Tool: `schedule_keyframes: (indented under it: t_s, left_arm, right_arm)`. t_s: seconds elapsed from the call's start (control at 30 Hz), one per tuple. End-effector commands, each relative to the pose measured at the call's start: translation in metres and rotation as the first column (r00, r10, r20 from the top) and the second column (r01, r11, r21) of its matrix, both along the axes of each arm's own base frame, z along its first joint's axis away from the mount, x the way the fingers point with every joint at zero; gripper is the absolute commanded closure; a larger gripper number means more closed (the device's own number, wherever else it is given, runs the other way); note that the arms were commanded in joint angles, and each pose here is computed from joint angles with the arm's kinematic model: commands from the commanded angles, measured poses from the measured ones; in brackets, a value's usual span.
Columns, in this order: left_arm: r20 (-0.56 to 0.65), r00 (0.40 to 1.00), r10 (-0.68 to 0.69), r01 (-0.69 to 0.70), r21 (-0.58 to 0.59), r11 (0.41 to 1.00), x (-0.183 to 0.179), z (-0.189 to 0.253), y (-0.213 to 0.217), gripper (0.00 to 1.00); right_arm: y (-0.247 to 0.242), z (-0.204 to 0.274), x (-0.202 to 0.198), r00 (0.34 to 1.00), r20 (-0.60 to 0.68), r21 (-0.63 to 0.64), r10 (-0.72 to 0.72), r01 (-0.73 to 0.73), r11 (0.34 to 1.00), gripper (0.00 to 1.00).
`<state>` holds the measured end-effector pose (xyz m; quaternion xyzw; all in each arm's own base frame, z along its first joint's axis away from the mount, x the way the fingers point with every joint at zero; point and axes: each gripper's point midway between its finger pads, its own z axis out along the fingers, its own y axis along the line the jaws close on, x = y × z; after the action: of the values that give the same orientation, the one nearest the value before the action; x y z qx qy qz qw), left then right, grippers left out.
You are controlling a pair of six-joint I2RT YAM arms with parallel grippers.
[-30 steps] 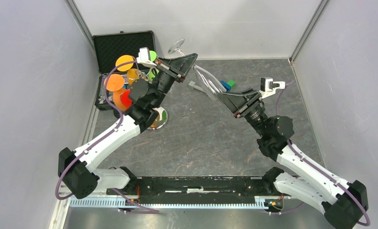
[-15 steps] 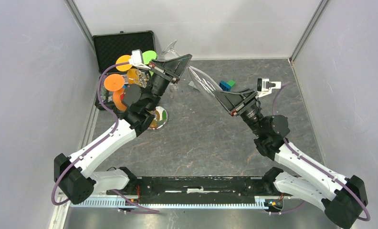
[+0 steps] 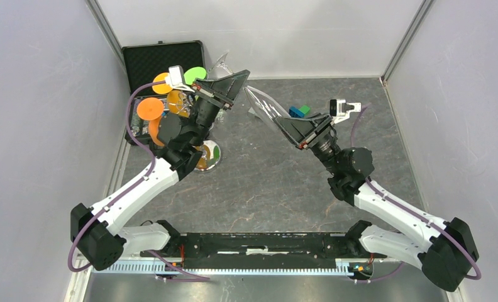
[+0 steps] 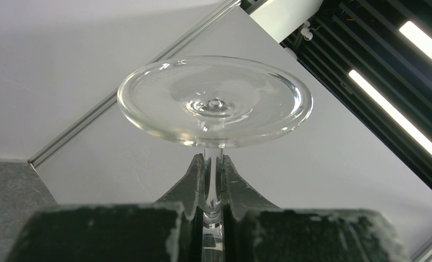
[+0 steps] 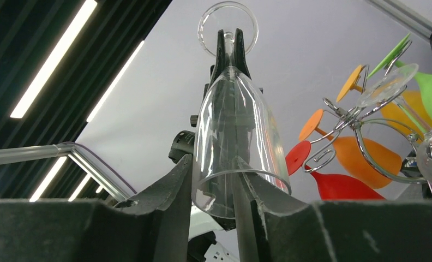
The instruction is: Take the wine glass off the wine glass rack
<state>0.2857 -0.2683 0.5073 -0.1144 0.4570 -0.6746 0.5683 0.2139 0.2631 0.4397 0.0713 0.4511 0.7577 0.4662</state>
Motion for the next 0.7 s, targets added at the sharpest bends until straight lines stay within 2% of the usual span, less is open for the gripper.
schedule_keyframes:
  t_s: [0.0, 0.03, 0.17, 0.27, 0.33, 0.47, 0.63, 0.67]
  left_arm:
    - [0.097, 0.993, -0.070, 0.068, 0.029, 0.997, -0.025, 0.008, -0.007, 0.96]
    - [0.100, 0.993, -0.067, 0.063, 0.041, 0.997, -0.025, 0.007, -0.007, 0.97]
    - [0.097, 0.995, -0.040, 0.035, 0.043, 0.998, -0.023, -0.001, -0.004, 0.96]
    - [0.105, 0.994, -0.028, 0.023, 0.048, 0.999, -0.025, -0.003, 0.000, 0.88]
    - [0.106, 0.994, -0.025, 0.018, 0.059, 0.998, -0.026, -0.005, 0.000, 0.77]
    - [0.114, 0.992, -0.056, 0.045, 0.100, 0.994, -0.031, -0.012, -0.005, 0.44]
    - [0.122, 0.988, -0.092, 0.065, 0.211, 0.975, -0.041, -0.019, -0.011, 0.15]
    - [0.113, 0.989, -0.097, 0.069, 0.235, 0.970, -0.041, -0.023, -0.013, 0.12]
  right_arm:
    - [0.003, 0.019, 0.000, 1.000, 0.014, 0.013, 0.019, -0.019, 1.000, 0.63]
    - [0.006, 0.017, 0.003, 1.000, 0.002, -0.012, 0.021, -0.021, 1.000, 0.65]
    - [0.007, 0.008, 0.008, 1.000, -0.029, -0.044, -0.002, 0.001, 0.999, 0.89]
    - [0.005, 0.007, 0.010, 0.999, -0.017, -0.069, -0.036, 0.035, 0.997, 1.00]
    - [0.001, 0.013, 0.010, 0.997, 0.023, -0.078, -0.075, 0.076, 0.994, 1.00]
    - [-0.013, 0.029, 0.008, 0.972, 0.143, -0.091, -0.188, 0.202, 0.975, 1.00]
    - [-0.035, 0.043, 0.008, 0.922, 0.217, -0.081, -0.320, 0.343, 0.936, 1.00]
    - [-0.040, 0.044, 0.010, 0.913, 0.212, -0.080, -0.349, 0.372, 0.925, 1.00]
